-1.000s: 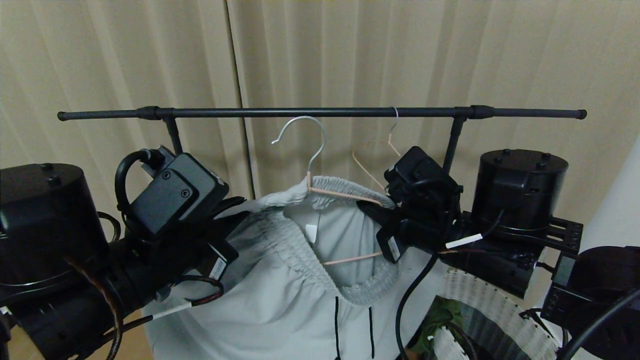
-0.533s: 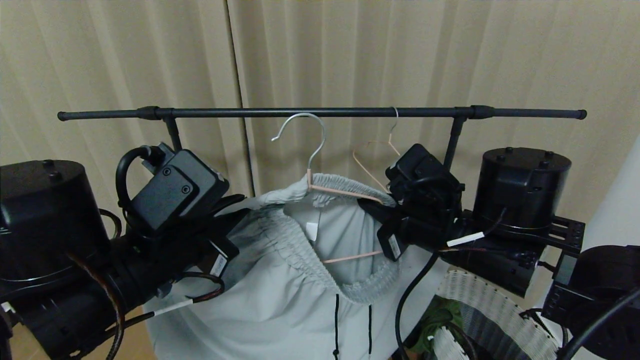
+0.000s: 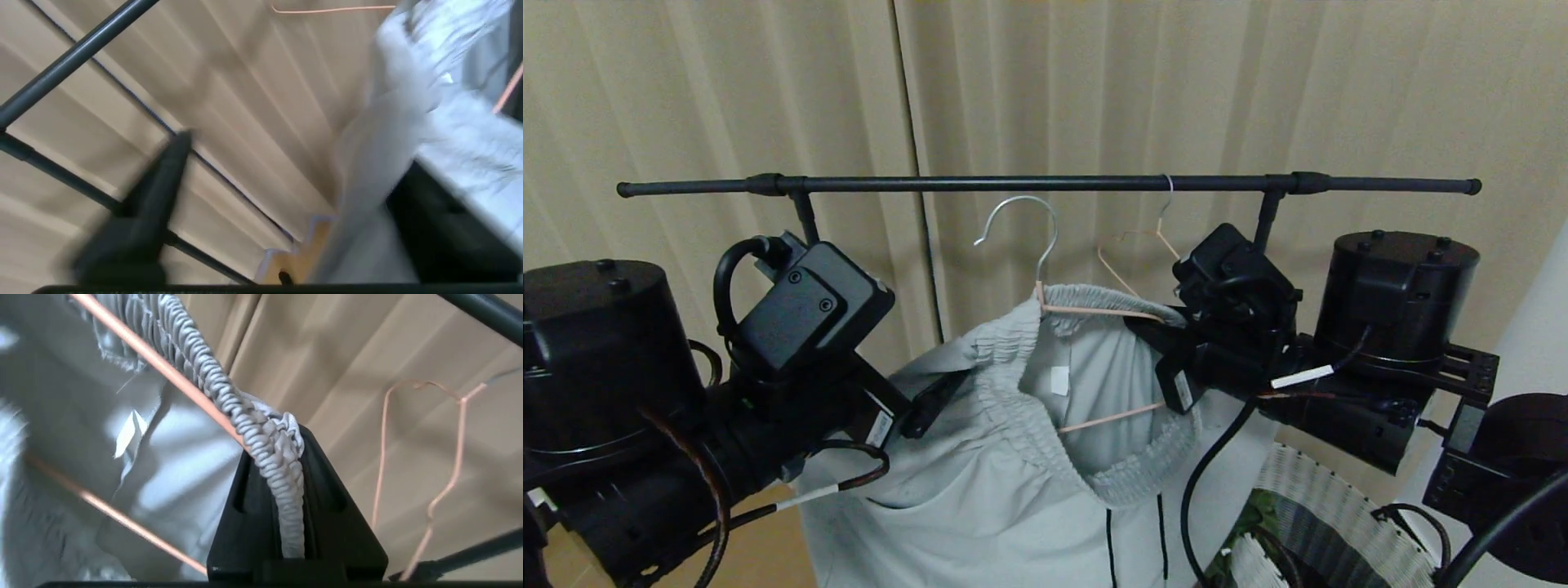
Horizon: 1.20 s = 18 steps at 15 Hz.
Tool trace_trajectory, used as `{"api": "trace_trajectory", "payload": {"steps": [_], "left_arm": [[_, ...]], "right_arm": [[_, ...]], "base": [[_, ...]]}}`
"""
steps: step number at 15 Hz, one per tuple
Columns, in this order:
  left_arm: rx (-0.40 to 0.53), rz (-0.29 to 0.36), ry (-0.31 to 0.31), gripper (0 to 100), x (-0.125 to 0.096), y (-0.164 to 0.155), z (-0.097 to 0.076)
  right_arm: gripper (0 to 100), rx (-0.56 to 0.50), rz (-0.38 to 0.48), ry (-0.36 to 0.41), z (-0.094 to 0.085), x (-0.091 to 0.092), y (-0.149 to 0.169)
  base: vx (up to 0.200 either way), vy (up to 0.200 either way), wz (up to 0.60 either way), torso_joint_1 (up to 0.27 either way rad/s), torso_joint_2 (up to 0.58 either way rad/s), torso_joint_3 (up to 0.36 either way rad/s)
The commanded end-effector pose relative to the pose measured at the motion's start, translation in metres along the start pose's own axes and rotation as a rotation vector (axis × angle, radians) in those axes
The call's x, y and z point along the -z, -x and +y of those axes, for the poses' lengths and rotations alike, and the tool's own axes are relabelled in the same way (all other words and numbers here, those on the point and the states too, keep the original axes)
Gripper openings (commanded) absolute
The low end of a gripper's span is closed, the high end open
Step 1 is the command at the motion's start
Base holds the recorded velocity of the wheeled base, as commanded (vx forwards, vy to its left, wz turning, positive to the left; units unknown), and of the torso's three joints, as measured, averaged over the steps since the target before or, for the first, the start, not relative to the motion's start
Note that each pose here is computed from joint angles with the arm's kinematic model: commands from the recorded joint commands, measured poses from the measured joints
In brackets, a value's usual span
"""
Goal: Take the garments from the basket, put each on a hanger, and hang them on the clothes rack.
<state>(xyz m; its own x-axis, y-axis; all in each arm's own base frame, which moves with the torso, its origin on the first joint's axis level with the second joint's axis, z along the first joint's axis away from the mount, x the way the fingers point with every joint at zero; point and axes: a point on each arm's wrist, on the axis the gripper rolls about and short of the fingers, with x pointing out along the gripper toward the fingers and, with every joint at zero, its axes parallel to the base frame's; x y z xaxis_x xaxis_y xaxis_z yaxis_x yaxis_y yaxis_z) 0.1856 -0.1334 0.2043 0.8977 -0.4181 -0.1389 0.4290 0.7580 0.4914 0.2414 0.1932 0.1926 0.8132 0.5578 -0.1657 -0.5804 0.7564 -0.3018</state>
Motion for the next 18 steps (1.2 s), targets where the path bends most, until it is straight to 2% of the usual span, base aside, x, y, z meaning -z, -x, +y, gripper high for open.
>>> {"api": "trace_trajectory", "payload": {"steps": [1,3,5,7,10,14,18], "left_arm": [[-0.002,-0.002,0.001,100,-0.001,0.001,0.001],[-0.003,-0.008,0.003,100,-0.002,0.001,0.001],[-0.008,-0.060,0.013,100,-0.007,0.000,0.003],[-0.029,-0.083,0.022,100,-0.008,0.000,0.007],[-0.063,-0.055,0.025,100,-0.001,0.001,0.014],[-0.061,0.005,0.040,100,0.027,0.016,0.022],[-0.042,0.058,0.048,100,0.047,0.015,0.029]], "right_arm": [[0,0.042,-0.010,-0.008,-0.013,-0.003,0.004],[0,0.073,-0.005,-0.013,-0.022,-0.001,0.006],[0,0.127,0.004,-0.023,-0.039,0.003,0.006],[0,0.167,0.004,-0.027,-0.051,0.003,0.010],[0,0.208,-0.001,-0.032,-0.063,0.002,0.018],[0,0.282,-0.021,-0.039,-0.083,-0.002,0.029],[0,0.294,-0.061,-0.043,-0.086,-0.011,0.039]], "base": [[0.000,0.000,0.00,0.000,0.00,0.000],[0.000,0.000,0.00,0.000,0.00,0.000],[0.000,0.000,0.00,0.000,0.00,0.000],[0.000,0.000,0.00,0.000,0.00,0.000],[0.000,0.000,0.00,0.000,0.00,0.000],[0.000,0.000,0.00,0.000,0.00,0.000],[0.000,0.000,0.00,0.000,0.00,0.000]]}}
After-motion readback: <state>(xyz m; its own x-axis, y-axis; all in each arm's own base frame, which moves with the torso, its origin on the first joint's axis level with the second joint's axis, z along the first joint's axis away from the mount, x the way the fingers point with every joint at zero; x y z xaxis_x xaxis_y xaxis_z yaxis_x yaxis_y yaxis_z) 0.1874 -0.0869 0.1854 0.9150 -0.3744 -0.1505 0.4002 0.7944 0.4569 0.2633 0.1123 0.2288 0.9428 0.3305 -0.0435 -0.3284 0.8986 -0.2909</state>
